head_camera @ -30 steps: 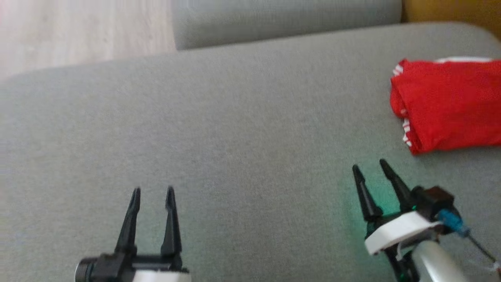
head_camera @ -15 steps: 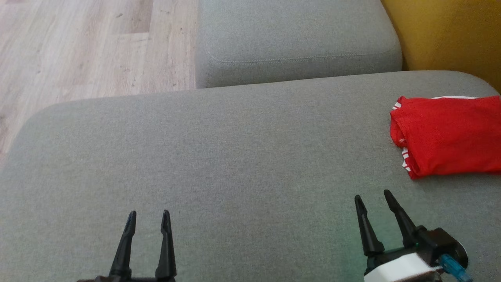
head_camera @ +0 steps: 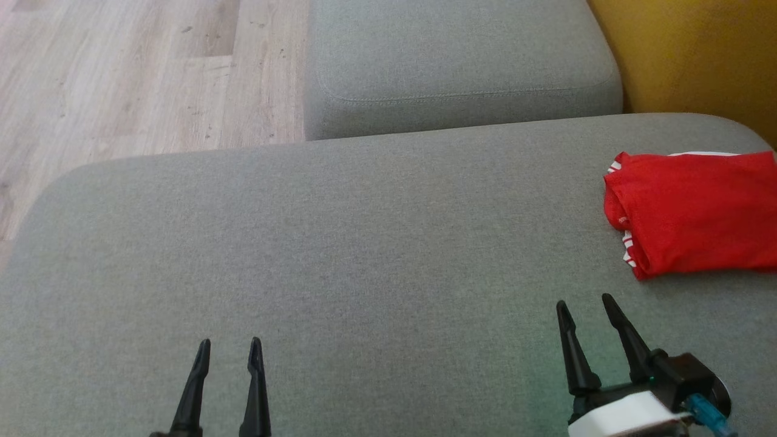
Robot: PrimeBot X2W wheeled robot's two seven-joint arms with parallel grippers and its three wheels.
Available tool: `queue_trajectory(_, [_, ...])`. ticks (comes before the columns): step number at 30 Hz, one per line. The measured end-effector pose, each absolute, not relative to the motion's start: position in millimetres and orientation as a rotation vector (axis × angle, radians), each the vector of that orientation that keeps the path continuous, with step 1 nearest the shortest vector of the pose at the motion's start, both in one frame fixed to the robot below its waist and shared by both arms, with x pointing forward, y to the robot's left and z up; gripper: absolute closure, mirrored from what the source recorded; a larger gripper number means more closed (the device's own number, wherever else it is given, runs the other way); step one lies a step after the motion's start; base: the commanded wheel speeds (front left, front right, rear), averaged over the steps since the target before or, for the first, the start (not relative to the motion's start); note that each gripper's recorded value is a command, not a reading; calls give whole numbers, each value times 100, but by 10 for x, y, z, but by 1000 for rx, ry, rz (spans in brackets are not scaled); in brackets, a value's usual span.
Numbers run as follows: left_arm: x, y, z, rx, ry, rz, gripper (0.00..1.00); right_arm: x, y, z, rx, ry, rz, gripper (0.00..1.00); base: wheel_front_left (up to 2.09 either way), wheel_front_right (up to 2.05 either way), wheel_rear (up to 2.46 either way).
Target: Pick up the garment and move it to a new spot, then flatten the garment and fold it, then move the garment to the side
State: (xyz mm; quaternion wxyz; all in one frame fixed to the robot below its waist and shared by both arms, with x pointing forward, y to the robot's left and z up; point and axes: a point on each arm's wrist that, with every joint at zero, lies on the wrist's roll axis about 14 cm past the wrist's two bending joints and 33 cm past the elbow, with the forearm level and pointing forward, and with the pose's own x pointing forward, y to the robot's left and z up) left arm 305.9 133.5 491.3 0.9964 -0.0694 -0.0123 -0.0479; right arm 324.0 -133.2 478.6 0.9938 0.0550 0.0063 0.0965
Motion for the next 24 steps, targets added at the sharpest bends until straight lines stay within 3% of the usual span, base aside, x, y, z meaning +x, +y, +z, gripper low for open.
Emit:
queue_trajectory(4, [3060, 1329, 4903, -138, -21, -98, 0, 3236, -1340, 4787, 111, 12, 191, 0, 0, 0, 0])
queue_trajectory(5, [3059, 1325, 4896, -138, -19, -99, 100, 3233, -1340, 4777, 110, 15, 190, 100, 0, 0, 0])
queue_trajectory(13, [2908, 1346, 4514, -147, 111, -84, 100, 3028, -1362, 4363, 133, 152, 173, 100, 0, 0, 0])
queue_trajectory(24, [2941, 1397, 4466, -273, 144, -50, 100, 3061, -1424, 4350, 264, 171, 126, 100, 0, 0, 0])
